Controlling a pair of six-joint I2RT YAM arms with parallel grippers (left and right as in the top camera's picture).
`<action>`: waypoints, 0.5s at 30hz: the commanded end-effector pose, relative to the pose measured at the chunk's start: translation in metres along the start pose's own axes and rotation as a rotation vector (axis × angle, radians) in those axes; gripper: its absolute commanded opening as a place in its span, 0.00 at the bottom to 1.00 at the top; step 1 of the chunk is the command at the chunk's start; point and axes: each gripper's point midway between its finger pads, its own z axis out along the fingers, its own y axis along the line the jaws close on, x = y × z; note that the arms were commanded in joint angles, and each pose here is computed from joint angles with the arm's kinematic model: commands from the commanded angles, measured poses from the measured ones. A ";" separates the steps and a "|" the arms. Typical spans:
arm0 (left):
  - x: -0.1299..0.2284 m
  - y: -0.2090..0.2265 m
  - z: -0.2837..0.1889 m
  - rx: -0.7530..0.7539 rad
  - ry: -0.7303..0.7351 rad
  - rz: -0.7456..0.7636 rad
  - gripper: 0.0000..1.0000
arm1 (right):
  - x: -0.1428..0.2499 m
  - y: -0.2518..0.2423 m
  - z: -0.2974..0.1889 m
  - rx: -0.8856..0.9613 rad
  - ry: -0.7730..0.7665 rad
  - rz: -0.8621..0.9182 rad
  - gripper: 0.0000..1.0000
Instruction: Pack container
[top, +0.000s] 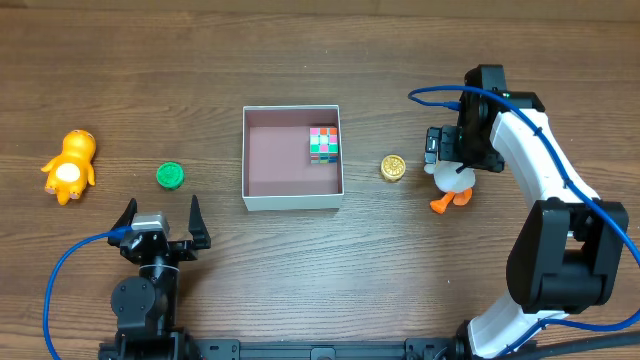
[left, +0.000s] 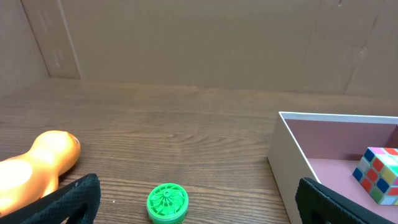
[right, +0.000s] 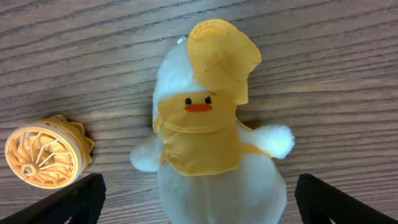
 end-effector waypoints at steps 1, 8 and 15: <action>-0.001 0.002 0.000 -0.010 -0.008 0.022 1.00 | 0.006 0.000 0.008 0.003 0.021 0.001 1.00; -0.001 0.002 0.000 -0.010 -0.008 0.021 1.00 | 0.010 0.000 0.009 0.006 0.037 0.026 1.00; -0.001 0.002 0.000 -0.010 -0.008 0.021 1.00 | 0.014 -0.001 0.013 0.008 0.049 0.025 1.00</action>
